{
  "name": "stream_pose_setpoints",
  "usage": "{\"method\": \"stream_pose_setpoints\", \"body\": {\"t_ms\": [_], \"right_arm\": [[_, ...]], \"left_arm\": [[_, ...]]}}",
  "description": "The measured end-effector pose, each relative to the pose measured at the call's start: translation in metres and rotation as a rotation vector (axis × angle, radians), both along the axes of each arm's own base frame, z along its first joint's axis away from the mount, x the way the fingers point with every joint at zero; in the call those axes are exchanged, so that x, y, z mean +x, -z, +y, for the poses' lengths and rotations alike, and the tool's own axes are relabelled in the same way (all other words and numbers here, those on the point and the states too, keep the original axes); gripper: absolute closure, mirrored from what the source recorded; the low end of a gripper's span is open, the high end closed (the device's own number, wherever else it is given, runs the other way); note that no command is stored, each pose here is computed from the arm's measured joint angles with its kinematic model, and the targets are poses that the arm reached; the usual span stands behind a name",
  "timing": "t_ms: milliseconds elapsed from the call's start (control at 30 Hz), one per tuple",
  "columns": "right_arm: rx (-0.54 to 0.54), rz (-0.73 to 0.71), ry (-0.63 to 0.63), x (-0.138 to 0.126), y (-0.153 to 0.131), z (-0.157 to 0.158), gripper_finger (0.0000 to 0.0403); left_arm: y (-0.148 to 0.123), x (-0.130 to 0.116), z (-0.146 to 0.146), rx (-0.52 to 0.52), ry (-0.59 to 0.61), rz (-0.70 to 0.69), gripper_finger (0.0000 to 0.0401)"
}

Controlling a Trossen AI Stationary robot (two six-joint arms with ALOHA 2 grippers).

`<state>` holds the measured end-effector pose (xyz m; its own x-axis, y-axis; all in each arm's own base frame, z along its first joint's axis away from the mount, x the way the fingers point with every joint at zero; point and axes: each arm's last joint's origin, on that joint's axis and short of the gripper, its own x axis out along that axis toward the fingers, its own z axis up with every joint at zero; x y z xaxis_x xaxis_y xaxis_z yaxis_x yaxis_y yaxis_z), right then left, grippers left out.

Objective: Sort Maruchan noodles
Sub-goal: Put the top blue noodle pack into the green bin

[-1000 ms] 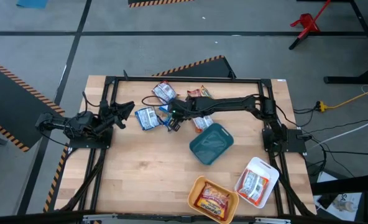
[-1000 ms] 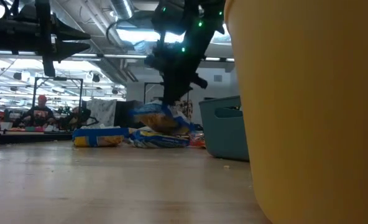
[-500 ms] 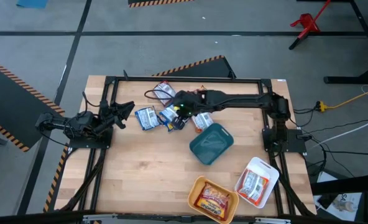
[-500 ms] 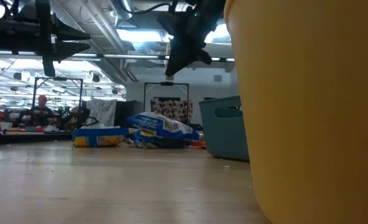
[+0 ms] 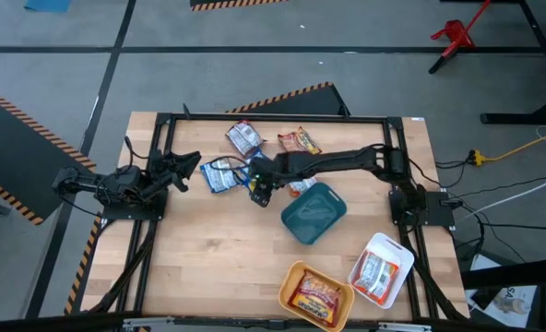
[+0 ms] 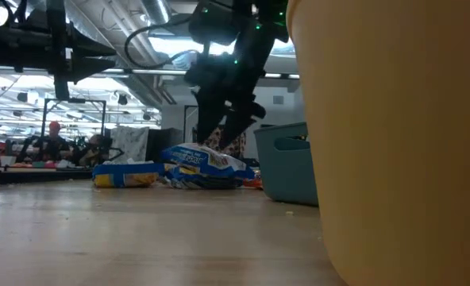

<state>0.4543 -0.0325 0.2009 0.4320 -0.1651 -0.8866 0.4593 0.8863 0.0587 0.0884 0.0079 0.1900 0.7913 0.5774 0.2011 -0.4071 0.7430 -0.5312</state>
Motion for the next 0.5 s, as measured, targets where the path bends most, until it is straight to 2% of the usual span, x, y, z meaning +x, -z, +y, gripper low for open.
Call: {"method": "stream_pose_setpoints", "body": {"t_ms": [100,233,400,500], "right_arm": [[-0.069,0.022,0.028,0.002,0.009,0.001,0.0073],[-0.066,0.047,0.032,0.006,0.023,-0.001,0.0067],[-0.066,0.074,0.056,0.007,0.036,-0.002,0.0075],[-0.071,0.07,0.106,0.007,0.036,-0.002,0.0094]], "left_arm": [[0.0,0.0,0.0,0.0,0.002,-0.001,0.0293],[0.0,0.0,0.0,0.0,0.003,-0.002,0.0293],[0.0,0.0,0.0,-0.001,0.003,-0.002,0.0293],[0.0,0.0,0.0,0.0,0.003,-0.002,0.0293]]}}
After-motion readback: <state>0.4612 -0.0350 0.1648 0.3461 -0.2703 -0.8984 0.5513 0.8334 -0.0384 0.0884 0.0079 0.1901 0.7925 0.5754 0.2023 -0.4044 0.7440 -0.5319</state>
